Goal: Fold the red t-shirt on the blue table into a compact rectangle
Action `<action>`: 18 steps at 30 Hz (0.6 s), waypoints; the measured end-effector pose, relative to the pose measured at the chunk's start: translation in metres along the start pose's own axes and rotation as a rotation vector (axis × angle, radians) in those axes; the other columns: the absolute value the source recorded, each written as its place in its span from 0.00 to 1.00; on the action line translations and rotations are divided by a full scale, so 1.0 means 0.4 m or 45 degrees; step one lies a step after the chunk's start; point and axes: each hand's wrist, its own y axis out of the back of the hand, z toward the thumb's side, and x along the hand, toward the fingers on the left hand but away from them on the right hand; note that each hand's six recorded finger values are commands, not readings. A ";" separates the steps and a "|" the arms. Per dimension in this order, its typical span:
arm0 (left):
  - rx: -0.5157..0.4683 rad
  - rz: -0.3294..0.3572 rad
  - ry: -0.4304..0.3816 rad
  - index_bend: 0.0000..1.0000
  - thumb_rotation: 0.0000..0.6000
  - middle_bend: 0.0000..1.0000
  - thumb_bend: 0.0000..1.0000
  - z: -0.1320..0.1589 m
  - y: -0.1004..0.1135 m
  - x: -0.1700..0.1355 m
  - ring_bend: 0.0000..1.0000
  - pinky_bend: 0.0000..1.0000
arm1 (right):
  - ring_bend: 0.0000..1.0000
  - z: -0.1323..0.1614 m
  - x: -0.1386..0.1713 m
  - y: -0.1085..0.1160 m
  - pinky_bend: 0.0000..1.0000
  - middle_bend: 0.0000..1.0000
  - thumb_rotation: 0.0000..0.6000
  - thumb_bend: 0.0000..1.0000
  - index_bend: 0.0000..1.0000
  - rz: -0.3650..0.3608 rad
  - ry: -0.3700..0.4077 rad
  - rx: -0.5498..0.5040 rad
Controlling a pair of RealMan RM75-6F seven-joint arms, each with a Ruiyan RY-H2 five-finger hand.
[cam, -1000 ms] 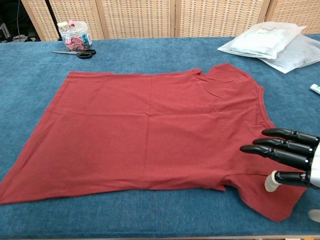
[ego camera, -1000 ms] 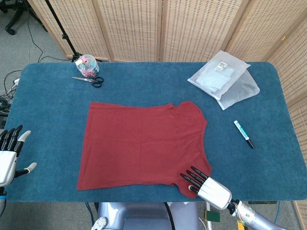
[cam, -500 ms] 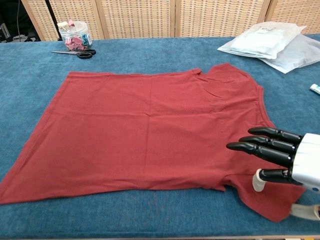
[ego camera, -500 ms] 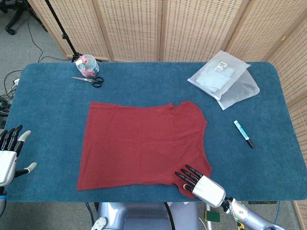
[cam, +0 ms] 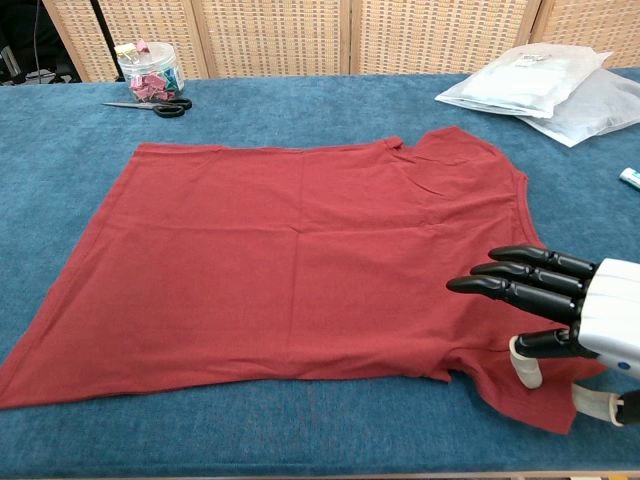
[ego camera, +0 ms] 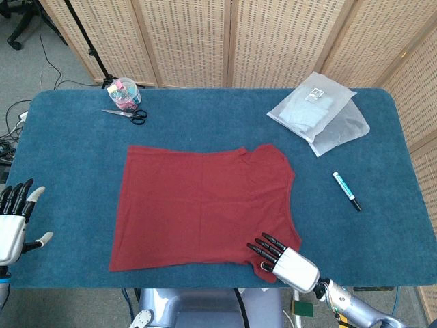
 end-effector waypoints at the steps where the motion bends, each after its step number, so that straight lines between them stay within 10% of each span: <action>1: 0.001 -0.002 -0.002 0.00 1.00 0.00 0.00 0.001 -0.002 0.000 0.00 0.00 | 0.00 -0.001 -0.001 0.000 0.00 0.05 1.00 0.49 0.57 -0.003 0.000 0.001; 7: 0.002 -0.005 -0.062 0.01 1.00 0.00 0.00 0.018 -0.014 0.001 0.00 0.00 | 0.00 -0.002 -0.004 -0.002 0.00 0.05 1.00 0.52 0.62 -0.016 -0.004 -0.009; 18: -0.117 -0.147 -0.304 0.46 1.00 0.00 0.00 0.064 -0.115 -0.034 0.00 0.00 | 0.00 0.004 0.005 0.004 0.00 0.05 1.00 0.52 0.63 -0.010 0.011 -0.047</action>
